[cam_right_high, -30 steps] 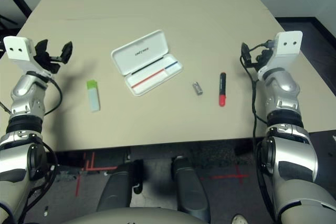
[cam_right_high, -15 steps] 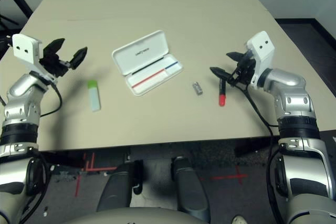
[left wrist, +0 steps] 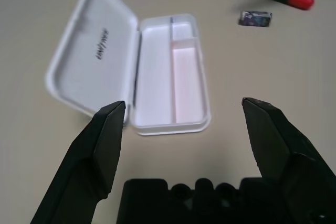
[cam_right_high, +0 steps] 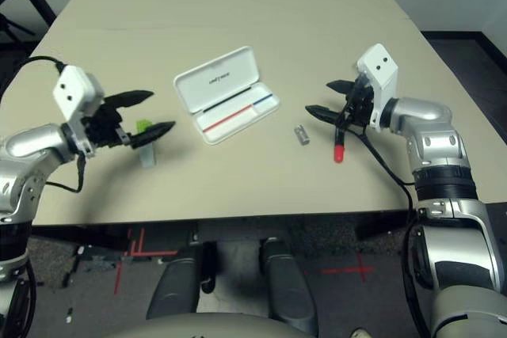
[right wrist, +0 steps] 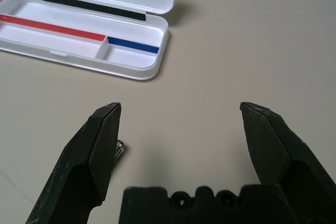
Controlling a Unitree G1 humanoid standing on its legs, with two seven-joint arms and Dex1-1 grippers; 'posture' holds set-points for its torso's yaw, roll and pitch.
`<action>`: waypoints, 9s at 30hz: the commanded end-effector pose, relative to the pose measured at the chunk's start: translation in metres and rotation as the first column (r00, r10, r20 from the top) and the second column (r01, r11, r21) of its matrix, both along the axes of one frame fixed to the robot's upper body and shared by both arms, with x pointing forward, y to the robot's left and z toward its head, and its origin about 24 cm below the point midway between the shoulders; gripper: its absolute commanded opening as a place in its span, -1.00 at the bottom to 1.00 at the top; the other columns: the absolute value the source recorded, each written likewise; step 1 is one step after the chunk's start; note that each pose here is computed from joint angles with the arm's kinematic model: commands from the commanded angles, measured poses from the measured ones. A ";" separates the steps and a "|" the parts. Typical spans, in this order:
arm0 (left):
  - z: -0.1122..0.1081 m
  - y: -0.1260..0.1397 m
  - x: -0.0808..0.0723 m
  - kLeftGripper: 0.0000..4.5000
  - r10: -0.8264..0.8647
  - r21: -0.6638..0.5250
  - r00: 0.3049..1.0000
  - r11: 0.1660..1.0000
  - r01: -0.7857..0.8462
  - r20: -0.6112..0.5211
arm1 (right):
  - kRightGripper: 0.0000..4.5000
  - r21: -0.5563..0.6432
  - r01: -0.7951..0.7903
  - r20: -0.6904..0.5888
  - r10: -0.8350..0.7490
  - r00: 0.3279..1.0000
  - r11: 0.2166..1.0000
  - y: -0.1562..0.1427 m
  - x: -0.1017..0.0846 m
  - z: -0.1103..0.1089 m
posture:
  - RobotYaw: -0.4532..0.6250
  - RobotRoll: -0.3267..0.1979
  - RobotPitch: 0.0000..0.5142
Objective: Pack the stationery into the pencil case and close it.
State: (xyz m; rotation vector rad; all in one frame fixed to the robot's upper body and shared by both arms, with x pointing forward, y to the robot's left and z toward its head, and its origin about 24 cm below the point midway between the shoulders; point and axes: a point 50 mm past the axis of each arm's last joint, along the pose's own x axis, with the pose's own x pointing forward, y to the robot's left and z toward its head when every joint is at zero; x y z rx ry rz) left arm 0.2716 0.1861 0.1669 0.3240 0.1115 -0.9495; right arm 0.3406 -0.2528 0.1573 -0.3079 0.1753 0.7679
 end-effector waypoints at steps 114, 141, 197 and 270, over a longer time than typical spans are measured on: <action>-0.002 -0.015 -0.023 0.98 -0.351 0.328 0.936 0.884 0.334 -0.010 | 1.00 0.009 -0.042 -0.034 0.042 0.999 0.999 0.003 -0.007 -0.008 | -0.18 0.25 -0.27; 0.055 0.000 -0.022 0.98 -0.375 0.350 0.915 0.885 0.306 0.147 | 1.00 -0.057 0.575 -0.316 -0.561 0.765 0.816 0.014 -0.034 0.019 | -0.24 0.25 -0.19; 0.072 -0.011 -0.028 1.00 -0.376 0.289 0.902 0.906 0.309 0.214 | -0.73 -0.166 0.688 -0.411 -0.684 0.603 0.706 0.008 -0.042 -0.021 | -0.19 0.25 -0.20; 0.070 -0.006 -0.031 1.00 -0.345 0.350 0.918 0.899 0.264 0.195 | -0.15 -0.431 -0.709 -0.122 0.742 0.659 0.558 0.188 0.009 0.019 | -0.05 0.25 -0.37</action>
